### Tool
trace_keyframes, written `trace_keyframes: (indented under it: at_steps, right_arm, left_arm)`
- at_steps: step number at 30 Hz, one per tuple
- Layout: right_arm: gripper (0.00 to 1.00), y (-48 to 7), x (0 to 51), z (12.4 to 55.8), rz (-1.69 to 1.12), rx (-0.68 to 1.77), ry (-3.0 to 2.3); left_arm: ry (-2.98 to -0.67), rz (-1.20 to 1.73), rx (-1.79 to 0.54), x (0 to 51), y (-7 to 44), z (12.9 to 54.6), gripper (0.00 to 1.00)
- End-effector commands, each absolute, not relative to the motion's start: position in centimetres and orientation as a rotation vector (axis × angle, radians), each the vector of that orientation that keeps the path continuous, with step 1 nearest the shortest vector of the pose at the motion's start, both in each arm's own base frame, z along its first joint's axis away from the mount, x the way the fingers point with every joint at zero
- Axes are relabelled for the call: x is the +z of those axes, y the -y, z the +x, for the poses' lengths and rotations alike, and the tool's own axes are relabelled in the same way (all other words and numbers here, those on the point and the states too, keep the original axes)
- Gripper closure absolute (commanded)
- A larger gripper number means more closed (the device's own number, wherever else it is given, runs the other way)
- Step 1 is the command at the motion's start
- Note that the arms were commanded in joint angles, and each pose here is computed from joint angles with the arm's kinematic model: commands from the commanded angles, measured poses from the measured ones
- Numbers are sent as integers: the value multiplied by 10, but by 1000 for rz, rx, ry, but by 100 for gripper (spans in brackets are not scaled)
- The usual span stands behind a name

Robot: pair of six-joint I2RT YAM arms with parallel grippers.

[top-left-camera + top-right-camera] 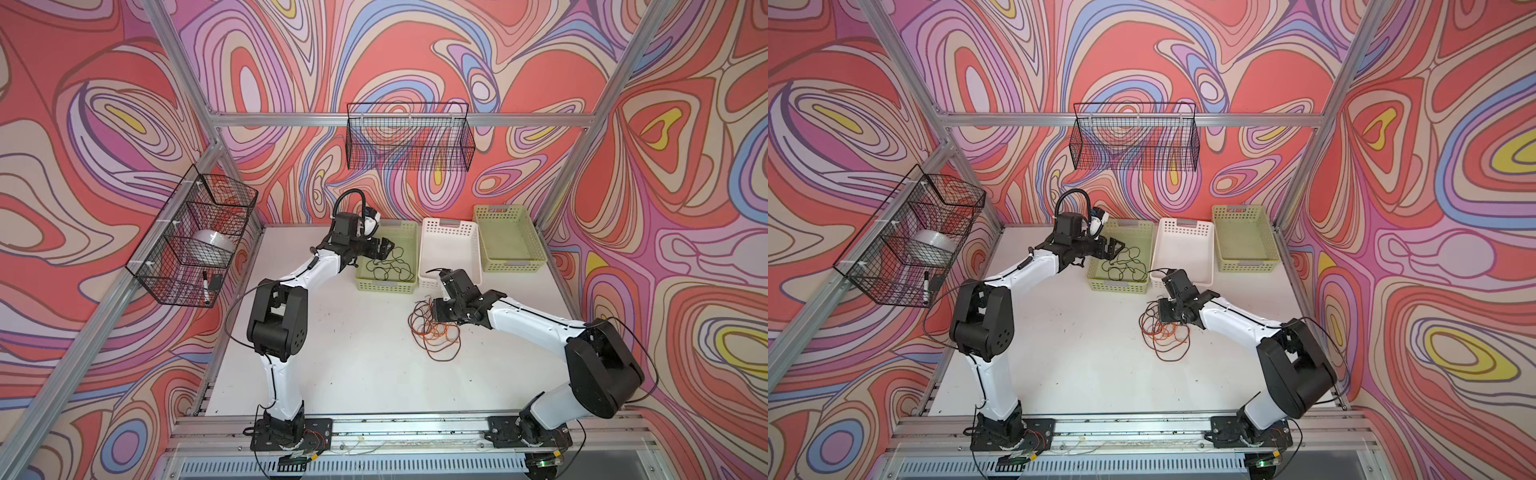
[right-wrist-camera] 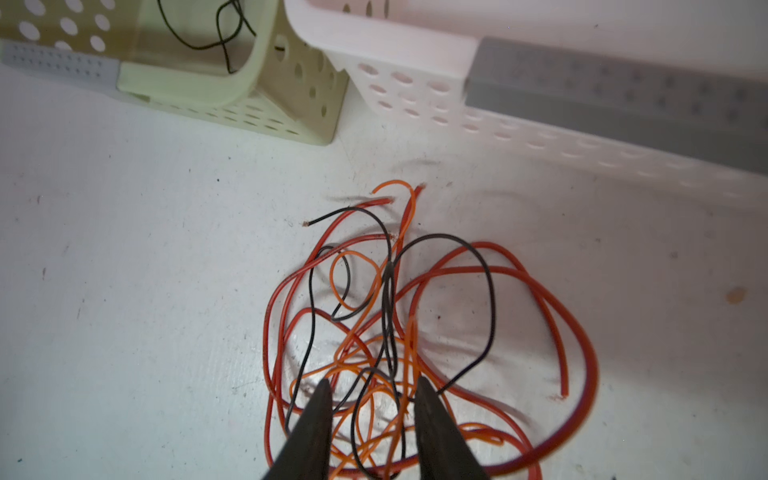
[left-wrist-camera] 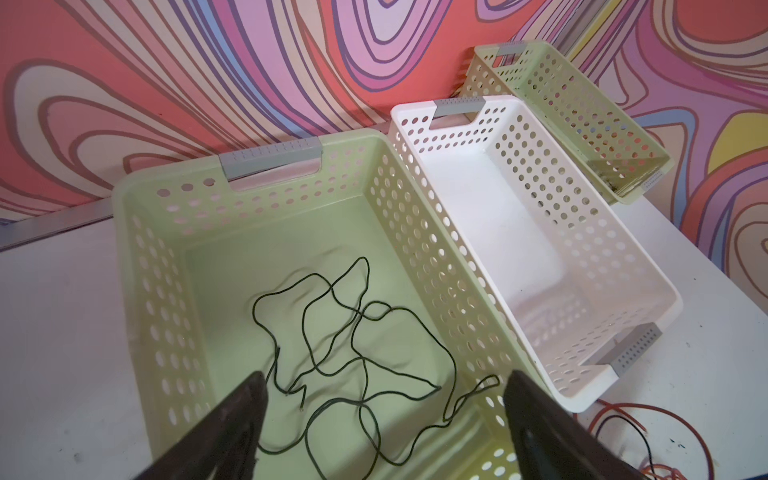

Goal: Untangle the cables
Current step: 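Move the left gripper back to the tangle beside the right gripper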

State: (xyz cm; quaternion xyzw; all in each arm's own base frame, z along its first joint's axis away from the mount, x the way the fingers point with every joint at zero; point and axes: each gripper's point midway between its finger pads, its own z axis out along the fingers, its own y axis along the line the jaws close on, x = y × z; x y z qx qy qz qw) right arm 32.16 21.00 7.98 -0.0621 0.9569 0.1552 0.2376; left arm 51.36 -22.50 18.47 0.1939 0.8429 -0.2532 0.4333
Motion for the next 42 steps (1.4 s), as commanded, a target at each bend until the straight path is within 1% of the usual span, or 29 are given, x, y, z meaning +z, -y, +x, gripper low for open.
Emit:
trace_keyframes:
  at_steps: [1, 3, 9, 13, 15, 16, 18, 20, 23, 27, 31, 36, 39, 42]
  right_arm:
    - [74, -224, 80, 319, -282, 473, -2633]
    - [79, -232, 79, 313, -362, 502, -2631]
    - [85, -260, 81, 287, -546, 666, -2609]
    - [86, -274, 100, 270, -648, 762, -2528]
    - [85, -269, 103, 266, -651, 760, -2518]
    - [83, -263, 102, 265, -646, 722, -2532]
    - [71, -250, 101, 268, -621, 624, -2548]
    - [65, -237, 112, 280, -548, 527, -2511]
    - [61, -229, 138, 298, -417, 496, -2416]
    - [61, -220, 144, 312, -280, 438, -2420]
    - [62, -218, 138, 319, -245, 392, -2450]
    - [63, -197, 132, 322, -154, 317, -2469]
    - [64, -192, 130, 321, -128, 347, -2482]
    - [64, -207, 125, 312, -196, 448, -2516]
  left_arm:
    - [-1945, 509, -573, 242, 218, 507, 2]
    - [-1929, 531, -559, 249, 216, 496, 2]
    - [-1936, 493, -576, 253, 207, 459, 4]
    - [-1940, 528, -566, 248, 207, 433, 5]
    - [-1956, 555, -578, 243, 211, 420, 7]
    - [-1965, 570, -581, 238, 214, 413, 8]
    - [-1977, 611, -588, 230, 223, 401, 10]
    - [-1983, 649, -599, 221, 233, 390, 13]
    - [-1991, 664, -634, 213, 246, 380, 17]
    - [-1981, 723, -694, 205, 268, 362, 21]
    - [-1988, 814, -756, 191, 292, 341, 23]
    - [-2018, 891, -823, 175, 320, 318, 26]
    - [-2043, 920, -843, 163, 330, 308, 28]
    - [-2056, 883, -839, 155, 327, 310, 29]
